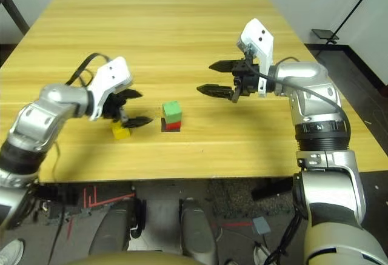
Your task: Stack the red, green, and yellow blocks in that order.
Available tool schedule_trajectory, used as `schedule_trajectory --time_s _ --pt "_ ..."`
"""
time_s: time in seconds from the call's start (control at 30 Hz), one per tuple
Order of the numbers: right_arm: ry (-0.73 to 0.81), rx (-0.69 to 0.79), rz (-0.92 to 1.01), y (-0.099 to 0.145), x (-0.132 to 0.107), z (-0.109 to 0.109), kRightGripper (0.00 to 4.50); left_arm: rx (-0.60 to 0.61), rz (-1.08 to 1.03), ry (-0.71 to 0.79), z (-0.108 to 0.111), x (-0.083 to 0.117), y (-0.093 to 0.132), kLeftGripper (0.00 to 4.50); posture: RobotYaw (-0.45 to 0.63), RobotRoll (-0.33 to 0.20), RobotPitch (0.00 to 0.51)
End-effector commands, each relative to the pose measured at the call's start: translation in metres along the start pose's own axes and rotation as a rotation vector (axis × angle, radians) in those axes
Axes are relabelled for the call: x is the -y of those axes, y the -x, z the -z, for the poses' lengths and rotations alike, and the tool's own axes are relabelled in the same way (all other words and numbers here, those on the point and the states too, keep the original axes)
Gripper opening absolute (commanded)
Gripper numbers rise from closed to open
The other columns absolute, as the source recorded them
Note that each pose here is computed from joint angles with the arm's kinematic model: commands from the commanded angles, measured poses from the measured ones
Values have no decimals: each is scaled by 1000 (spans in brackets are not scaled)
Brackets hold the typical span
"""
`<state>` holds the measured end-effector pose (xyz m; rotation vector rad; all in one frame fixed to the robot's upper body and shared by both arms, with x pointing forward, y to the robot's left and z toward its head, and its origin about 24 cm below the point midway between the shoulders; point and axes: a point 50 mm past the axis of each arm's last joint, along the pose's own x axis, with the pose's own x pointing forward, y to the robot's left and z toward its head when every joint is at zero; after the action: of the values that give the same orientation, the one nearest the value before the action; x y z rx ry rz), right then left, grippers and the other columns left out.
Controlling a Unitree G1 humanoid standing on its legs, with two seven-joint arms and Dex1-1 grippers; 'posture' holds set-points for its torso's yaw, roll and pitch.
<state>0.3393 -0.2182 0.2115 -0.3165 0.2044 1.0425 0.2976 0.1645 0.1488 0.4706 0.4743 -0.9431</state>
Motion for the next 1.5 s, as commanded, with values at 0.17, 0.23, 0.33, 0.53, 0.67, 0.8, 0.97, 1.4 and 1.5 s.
schedule_trajectory --time_s 0.17,0.23,0.33,0.53,0.67,0.8,0.97,1.4,1.5 --pt "28 18 -19 -5 4 -11 4500 -56 4 -1 25 -5 -10 4483 150 -141 76" --pt "29 21 -16 -4 4 -11 4500 -52 21 5 27 -2 -15 4483 144 -143 77" --pt "24 21 -9 -2 4 -11 4500 -50 54 4 29 4 -21 4483 134 -145 79" --pt "14 18 5 3 3 -8 4500 -20 53 15 25 4 -27 4483 115 -144 81" --pt "5 25 10 3 2 -7 4500 11 4 12 14 -9 -22 4483 114 -141 79" --pt "1 28 12 2 2 -6 4500 30 11 2 3 -13 -15 4483 119 -139 79" --pt "0 29 8 1 2 -6 4500 33 91 -10 -2 5 -9 4483 123 -140 81" --pt "-5 28 -5 -1 0 -6 4500 18 151 2 8 32 -21 4483 123 -151 87" --pt "-5 28 -7 -1 0 -7 4500 6 127 -29 14 26 -26 4483 120 -153 87"
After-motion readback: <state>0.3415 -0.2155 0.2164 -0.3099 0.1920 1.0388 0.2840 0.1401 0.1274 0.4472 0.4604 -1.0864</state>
